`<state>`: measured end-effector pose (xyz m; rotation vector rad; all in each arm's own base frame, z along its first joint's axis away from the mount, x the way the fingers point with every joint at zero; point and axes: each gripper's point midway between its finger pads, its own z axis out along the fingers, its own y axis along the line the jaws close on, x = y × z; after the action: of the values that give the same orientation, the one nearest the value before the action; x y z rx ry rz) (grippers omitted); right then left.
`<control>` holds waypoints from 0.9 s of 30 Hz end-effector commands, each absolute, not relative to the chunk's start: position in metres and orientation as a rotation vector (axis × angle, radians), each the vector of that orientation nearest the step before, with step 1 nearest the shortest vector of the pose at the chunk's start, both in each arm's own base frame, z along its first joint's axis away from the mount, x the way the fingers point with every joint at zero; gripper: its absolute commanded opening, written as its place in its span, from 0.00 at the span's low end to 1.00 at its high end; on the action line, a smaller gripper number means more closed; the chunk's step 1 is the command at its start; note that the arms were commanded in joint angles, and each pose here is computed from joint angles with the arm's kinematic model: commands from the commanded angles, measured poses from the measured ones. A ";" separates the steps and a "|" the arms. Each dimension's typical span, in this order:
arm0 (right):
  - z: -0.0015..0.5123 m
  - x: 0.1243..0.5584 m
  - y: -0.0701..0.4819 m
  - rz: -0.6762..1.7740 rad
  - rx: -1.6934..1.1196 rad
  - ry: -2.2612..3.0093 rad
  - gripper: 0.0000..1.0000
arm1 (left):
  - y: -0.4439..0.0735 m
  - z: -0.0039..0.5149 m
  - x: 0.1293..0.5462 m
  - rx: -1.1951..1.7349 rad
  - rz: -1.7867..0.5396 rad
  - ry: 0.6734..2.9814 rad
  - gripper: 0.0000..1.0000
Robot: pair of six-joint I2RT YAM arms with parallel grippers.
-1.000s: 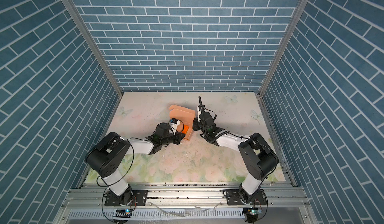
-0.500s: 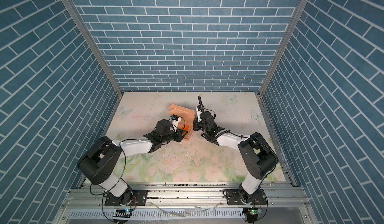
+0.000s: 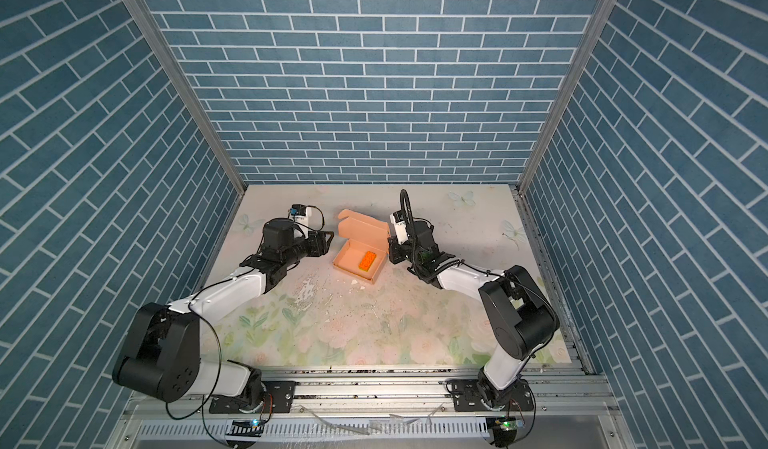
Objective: Fold the paper box
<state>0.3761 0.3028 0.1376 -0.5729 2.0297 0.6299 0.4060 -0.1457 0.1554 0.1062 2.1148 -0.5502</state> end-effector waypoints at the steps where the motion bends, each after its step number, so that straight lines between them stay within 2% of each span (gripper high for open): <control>1: 0.153 0.371 0.311 0.668 -0.645 1.978 0.00 | -0.151 0.148 0.417 0.204 -0.632 2.115 0.70; 7: 0.152 0.369 0.315 0.697 -0.668 1.969 0.00 | -0.165 0.141 0.442 0.334 -0.705 2.050 0.71; 17: 0.152 0.370 0.319 0.709 -0.698 1.965 0.00 | -0.180 0.126 0.468 0.475 -0.723 2.071 0.70; 21: 0.153 0.371 0.319 0.701 -0.704 1.962 0.00 | -0.187 0.124 0.471 0.511 -0.762 2.088 0.52; 27: 0.153 0.375 0.318 0.696 -0.696 1.968 0.00 | -0.187 0.134 0.467 0.507 -0.768 2.073 0.37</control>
<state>0.3681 0.3135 0.1432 -0.6631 2.0007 0.7045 0.4711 -0.1855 0.1243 0.4838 2.0869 -0.7538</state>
